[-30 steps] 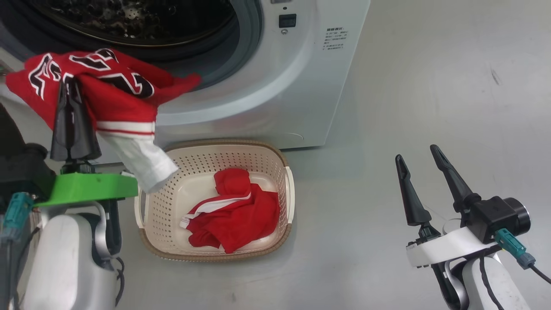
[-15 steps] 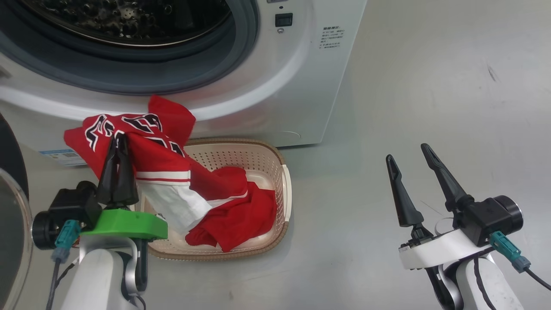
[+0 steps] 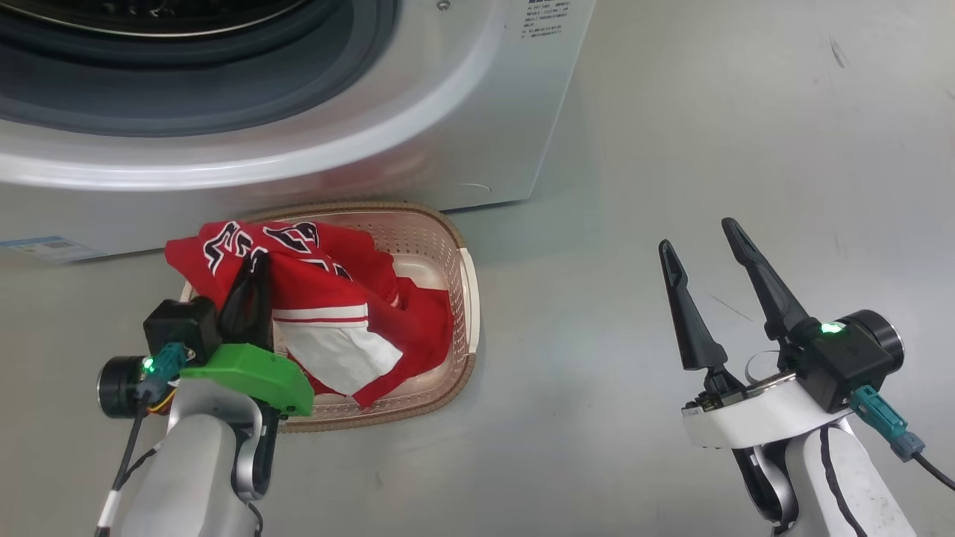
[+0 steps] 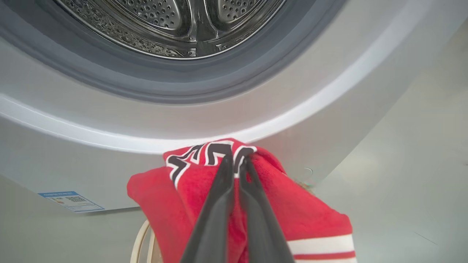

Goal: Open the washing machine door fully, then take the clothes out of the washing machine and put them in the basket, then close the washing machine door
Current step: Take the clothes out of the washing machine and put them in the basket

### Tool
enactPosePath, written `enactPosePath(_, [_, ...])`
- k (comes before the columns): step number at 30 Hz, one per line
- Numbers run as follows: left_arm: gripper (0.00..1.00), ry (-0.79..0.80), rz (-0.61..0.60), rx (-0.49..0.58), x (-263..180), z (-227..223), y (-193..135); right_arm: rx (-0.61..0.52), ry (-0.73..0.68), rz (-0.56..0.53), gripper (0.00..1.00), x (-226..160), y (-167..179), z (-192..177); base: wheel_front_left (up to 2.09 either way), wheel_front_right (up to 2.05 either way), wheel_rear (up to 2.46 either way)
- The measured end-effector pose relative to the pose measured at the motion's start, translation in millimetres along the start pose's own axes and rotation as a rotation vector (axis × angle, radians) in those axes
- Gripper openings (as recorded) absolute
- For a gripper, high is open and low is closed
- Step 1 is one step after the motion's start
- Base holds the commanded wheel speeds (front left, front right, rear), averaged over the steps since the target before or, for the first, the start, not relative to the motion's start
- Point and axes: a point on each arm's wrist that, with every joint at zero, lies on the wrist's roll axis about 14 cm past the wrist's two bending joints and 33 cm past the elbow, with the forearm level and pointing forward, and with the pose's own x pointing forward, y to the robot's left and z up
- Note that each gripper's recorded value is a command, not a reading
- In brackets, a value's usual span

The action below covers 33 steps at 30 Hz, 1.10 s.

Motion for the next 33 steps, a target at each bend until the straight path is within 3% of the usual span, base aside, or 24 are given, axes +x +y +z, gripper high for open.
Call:
enactPosePath(11, [0.00,0.273,-0.002,0.006,32.5,-75.7,4.0,0.015,0.035,-0.024,1.00,12.5,-12.8,-19.0,0.00,0.00,0.00])
enactPosePath(33, [0.00,0.587,0.086,-0.028,59.6,-174.1,31.0,0.006,0.106,-0.119,1.00,16.9,-52.9,-49.2,0.00,0.00,0.00])
